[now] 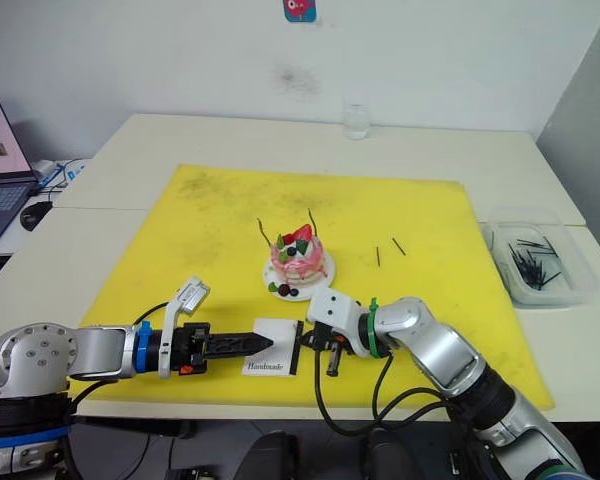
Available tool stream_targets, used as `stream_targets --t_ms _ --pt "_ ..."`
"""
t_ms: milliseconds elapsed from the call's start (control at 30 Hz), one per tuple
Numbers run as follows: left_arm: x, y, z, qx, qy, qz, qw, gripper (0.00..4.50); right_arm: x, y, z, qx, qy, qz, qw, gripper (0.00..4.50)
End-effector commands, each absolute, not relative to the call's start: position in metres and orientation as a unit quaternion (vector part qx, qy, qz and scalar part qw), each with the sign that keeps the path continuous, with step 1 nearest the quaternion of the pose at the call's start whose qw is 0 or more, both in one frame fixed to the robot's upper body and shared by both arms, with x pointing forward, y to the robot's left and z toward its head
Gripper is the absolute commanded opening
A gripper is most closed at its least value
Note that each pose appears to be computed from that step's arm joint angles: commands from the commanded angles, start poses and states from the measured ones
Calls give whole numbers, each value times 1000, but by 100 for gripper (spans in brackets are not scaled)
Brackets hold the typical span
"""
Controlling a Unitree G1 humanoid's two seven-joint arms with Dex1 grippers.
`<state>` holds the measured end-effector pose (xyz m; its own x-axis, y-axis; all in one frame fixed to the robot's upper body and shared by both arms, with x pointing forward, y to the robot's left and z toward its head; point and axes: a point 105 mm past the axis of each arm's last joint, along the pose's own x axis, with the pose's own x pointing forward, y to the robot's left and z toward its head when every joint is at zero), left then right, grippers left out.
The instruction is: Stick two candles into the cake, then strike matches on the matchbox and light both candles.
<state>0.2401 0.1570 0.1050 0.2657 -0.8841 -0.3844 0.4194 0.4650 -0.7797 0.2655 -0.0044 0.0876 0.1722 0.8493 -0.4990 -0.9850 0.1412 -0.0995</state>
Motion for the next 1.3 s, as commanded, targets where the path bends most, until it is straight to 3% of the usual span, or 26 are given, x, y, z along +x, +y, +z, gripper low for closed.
stream_targets --t_ms 33,1300 --pt "232 148 101 -277 432 -452 730 450 259 5 91 -193 156 639 728 2" --pt "227 164 90 -253 458 -427 738 450 261 17 98 -180 150 640 732 2"
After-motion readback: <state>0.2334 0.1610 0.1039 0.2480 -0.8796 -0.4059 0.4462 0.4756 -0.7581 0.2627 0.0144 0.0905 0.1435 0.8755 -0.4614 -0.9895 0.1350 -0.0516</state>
